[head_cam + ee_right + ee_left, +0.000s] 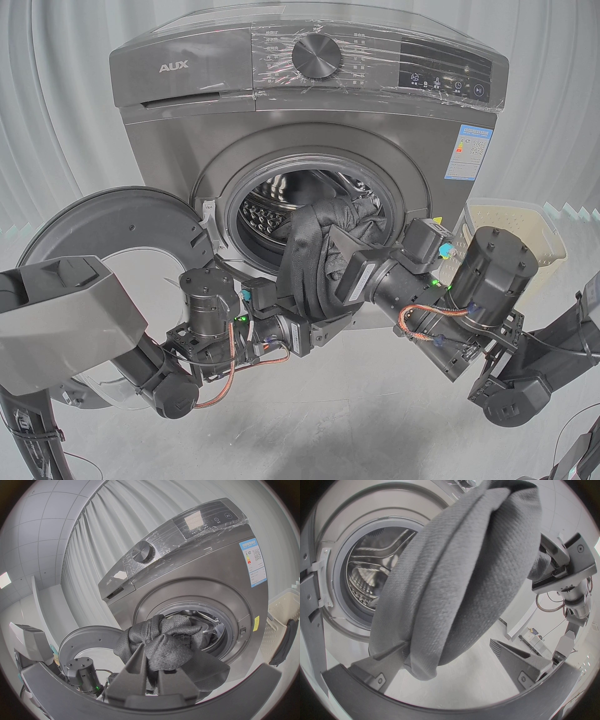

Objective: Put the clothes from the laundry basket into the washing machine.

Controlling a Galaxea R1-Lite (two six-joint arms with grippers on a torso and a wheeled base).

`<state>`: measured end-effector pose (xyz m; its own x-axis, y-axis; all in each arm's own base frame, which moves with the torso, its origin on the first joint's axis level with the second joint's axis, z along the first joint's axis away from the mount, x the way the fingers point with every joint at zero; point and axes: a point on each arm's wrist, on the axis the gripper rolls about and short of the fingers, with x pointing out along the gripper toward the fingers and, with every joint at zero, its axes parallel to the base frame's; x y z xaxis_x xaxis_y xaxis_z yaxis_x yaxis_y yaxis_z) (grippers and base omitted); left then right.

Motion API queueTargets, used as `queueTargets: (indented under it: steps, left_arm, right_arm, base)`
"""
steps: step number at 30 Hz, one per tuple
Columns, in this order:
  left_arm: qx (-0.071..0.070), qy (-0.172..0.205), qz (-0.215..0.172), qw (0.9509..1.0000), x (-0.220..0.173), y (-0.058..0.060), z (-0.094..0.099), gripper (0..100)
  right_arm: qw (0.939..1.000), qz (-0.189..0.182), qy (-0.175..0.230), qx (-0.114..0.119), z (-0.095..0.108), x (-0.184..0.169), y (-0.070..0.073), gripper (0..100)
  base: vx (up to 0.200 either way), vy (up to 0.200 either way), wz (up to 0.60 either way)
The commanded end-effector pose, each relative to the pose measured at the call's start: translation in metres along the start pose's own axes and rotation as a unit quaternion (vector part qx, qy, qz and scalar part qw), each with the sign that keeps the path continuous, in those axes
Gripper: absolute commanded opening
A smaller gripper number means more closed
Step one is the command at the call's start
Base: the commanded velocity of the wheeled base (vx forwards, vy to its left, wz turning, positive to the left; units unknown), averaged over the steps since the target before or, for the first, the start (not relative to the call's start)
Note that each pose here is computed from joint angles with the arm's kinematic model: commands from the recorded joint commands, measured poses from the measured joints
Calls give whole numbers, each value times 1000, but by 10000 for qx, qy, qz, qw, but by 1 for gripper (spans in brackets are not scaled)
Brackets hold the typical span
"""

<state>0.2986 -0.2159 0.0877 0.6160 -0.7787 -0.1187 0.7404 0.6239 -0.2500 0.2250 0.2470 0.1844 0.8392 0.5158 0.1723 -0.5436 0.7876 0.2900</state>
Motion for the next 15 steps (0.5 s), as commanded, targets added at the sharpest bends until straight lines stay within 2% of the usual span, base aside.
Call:
queueTargets:
  steps: [1,2,6,11,13,15]
  left_arm:
    - [39,-70,-44,10000,3,-6,0,100]
    - [45,-87,-32,9999,4,-7,-1,0]
    - [60,-119,8,9999,8,-7,-5,0]
    - [94,-366,157,9992,11,-7,2,0]
    - [105,-397,126,9991,6,-11,5,0]
    - [150,-524,-12,9985,-2,-24,17,0]
  right_arm:
    - [10000,-2,0,-1,0,0,0,0]
    - [10000,-2,0,-1,0,0,0,0]
    - [10000,-4,7,-3,0,0,0,0]
    - [10000,-17,-35,4,0,0,-2,0]
    - [10000,-60,-49,-5,1,1,-5,0]
    - [10000,-90,-20,-29,-2,3,-7,0]
  base:
    - [0,0,0]
    - [0,0,0]
    - [0,0,0]
    - [0,0,0]
    - [0,0,0]
    - [0,0,0]
